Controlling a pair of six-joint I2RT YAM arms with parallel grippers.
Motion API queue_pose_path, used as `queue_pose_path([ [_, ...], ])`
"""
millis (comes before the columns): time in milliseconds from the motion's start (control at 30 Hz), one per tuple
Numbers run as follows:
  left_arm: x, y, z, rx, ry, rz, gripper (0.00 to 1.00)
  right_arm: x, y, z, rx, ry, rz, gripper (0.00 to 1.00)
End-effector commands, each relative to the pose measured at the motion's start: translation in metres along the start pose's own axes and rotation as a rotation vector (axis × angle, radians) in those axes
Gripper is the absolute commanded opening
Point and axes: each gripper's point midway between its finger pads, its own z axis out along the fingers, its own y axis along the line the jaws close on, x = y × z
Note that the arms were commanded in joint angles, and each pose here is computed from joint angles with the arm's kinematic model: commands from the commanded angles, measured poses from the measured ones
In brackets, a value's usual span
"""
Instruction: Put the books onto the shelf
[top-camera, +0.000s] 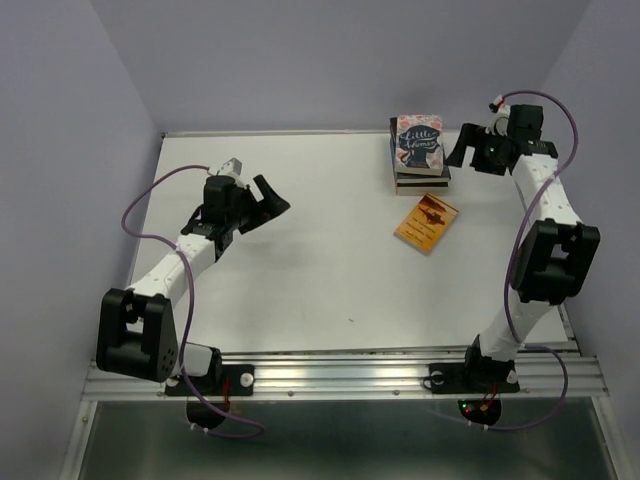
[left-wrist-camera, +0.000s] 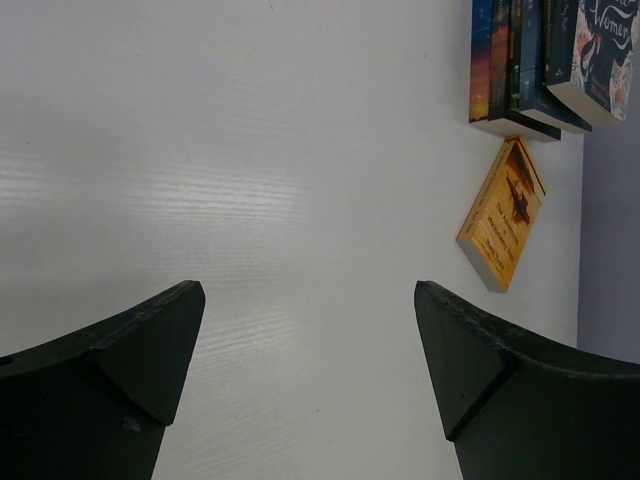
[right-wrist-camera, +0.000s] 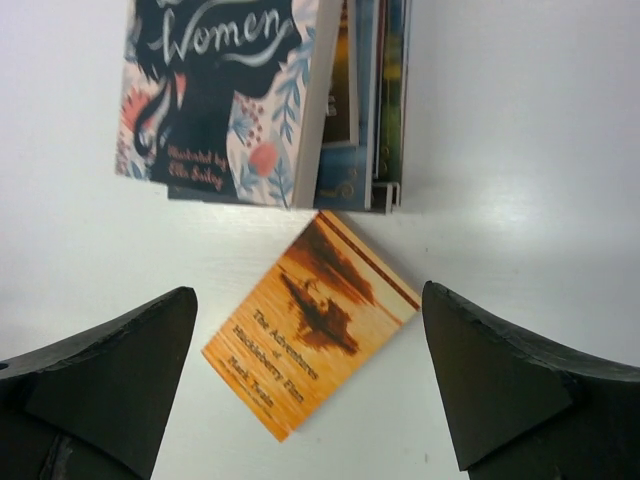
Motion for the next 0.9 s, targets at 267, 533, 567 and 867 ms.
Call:
queue_pose_path([
  [267, -0.018, -0.018, -0.011, 0.069, -0.066, 0.042, 0.99, 0.014, -0.023, 0.002, 0.283, -0.019, -0.165, 1.00],
  [533, -0.016, -0.012, -0.014, 0.044, -0.073, 0.045, 0.99, 0.007, -0.033, 0.033, 0.302, -0.026, -0.191, 1.00],
  [567, -0.017, -0.012, -0.014, 0.043, -0.074, 0.048, 0.99, 0.008, -0.036, 0.038, 0.302, -0.018, -0.191, 1.00],
  [867, -0.018, -0.011, -0.012, 0.037, -0.076, 0.052, 0.99, 0.009, -0.038, 0.057, 0.280, -0.037, -0.177, 1.00],
])
